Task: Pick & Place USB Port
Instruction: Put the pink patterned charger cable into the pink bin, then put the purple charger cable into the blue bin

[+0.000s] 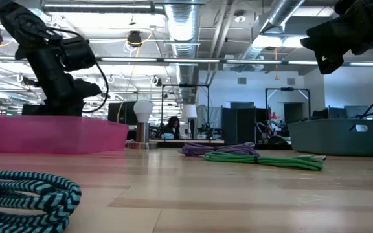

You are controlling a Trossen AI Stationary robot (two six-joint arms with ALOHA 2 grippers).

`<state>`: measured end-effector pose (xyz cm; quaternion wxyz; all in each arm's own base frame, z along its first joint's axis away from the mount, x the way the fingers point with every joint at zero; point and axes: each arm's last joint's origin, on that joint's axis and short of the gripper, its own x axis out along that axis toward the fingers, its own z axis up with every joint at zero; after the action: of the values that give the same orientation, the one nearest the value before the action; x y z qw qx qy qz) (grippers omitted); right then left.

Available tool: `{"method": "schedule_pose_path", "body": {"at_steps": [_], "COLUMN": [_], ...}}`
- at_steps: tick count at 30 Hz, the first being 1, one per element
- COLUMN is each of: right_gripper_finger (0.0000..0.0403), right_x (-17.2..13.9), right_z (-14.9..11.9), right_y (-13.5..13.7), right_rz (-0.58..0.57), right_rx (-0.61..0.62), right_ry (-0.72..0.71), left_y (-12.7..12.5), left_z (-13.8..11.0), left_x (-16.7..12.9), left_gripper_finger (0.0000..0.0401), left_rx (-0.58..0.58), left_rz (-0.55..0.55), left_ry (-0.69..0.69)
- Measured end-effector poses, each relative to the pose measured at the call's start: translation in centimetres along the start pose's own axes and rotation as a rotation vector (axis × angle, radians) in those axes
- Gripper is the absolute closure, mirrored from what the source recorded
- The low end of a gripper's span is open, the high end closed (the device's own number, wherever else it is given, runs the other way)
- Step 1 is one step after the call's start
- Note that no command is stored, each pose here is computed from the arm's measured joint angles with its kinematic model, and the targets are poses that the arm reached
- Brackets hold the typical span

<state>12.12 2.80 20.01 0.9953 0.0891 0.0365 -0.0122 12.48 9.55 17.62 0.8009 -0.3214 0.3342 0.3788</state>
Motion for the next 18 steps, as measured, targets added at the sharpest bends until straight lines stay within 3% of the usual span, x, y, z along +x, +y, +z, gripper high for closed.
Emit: {"method": "schedule_pose_path", "body": {"at_steps": [6,18], "right_gripper_finger": [0.0301,0.0301], "right_x": [0.0,0.0], "right_z": [0.0,0.0], "right_y": [0.0,0.0], "right_rz": [0.0,0.0], "right_rx": [0.0,0.0], "right_ry": [0.0,0.0], "left_y": [0.07,-0.12], "left_z": [-0.15,0.27], "left_x": [0.2,0.19], "left_gripper_finger": [0.036,0.0279], "left_rx": [0.001,0.012], "left_rz": [-0.003,-0.018], "left_ry": [-0.009,-0.056]}}
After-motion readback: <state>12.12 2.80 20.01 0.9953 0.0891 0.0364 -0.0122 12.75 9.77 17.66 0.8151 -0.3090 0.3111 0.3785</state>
